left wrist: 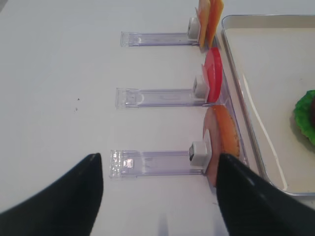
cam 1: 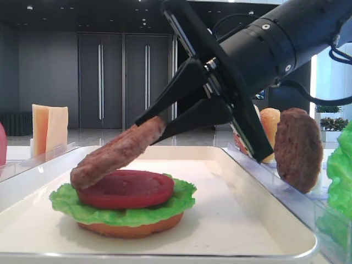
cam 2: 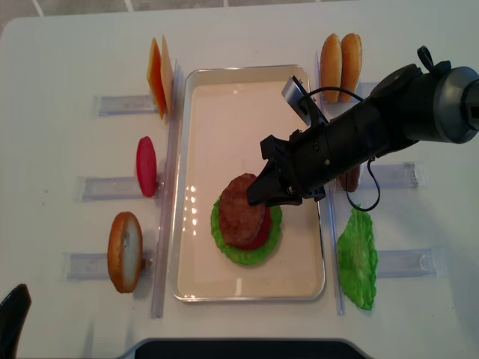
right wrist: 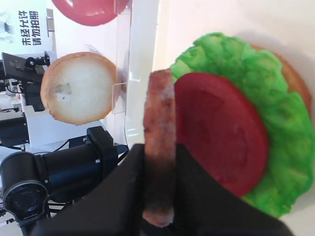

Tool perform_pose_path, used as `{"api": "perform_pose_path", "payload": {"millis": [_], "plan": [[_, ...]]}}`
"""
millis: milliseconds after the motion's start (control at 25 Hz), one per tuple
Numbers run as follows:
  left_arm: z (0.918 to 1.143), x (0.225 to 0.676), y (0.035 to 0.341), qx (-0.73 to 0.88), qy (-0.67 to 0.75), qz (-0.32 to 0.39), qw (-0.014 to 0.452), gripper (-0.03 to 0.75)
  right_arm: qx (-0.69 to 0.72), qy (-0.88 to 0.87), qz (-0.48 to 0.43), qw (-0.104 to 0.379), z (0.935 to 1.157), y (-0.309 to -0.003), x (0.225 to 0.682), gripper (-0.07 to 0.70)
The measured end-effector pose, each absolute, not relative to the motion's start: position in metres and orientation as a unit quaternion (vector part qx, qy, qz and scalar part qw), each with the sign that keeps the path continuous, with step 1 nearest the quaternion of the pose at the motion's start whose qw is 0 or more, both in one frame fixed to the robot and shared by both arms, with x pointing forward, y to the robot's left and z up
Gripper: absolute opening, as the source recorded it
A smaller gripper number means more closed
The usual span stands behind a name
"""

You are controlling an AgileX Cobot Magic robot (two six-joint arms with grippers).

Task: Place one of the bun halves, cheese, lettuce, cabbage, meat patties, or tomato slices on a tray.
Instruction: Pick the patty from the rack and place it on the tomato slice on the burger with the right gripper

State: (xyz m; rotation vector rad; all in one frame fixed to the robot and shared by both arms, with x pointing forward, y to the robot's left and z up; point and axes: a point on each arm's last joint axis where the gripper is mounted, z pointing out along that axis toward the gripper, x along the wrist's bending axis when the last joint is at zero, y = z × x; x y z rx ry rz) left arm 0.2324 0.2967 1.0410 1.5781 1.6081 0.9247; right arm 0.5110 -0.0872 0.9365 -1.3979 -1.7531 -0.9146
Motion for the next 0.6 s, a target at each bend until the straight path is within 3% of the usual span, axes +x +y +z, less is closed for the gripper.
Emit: {"api": "perform_pose_path", "payload": {"millis": [600], "plan": [[1.041,0.2324,0.2967,0.608,0.62,0.356,0.346,0.545,-0.537,-0.687,-0.348,0.344,0.9347,-0.0882,0.5106,0.139]]}}
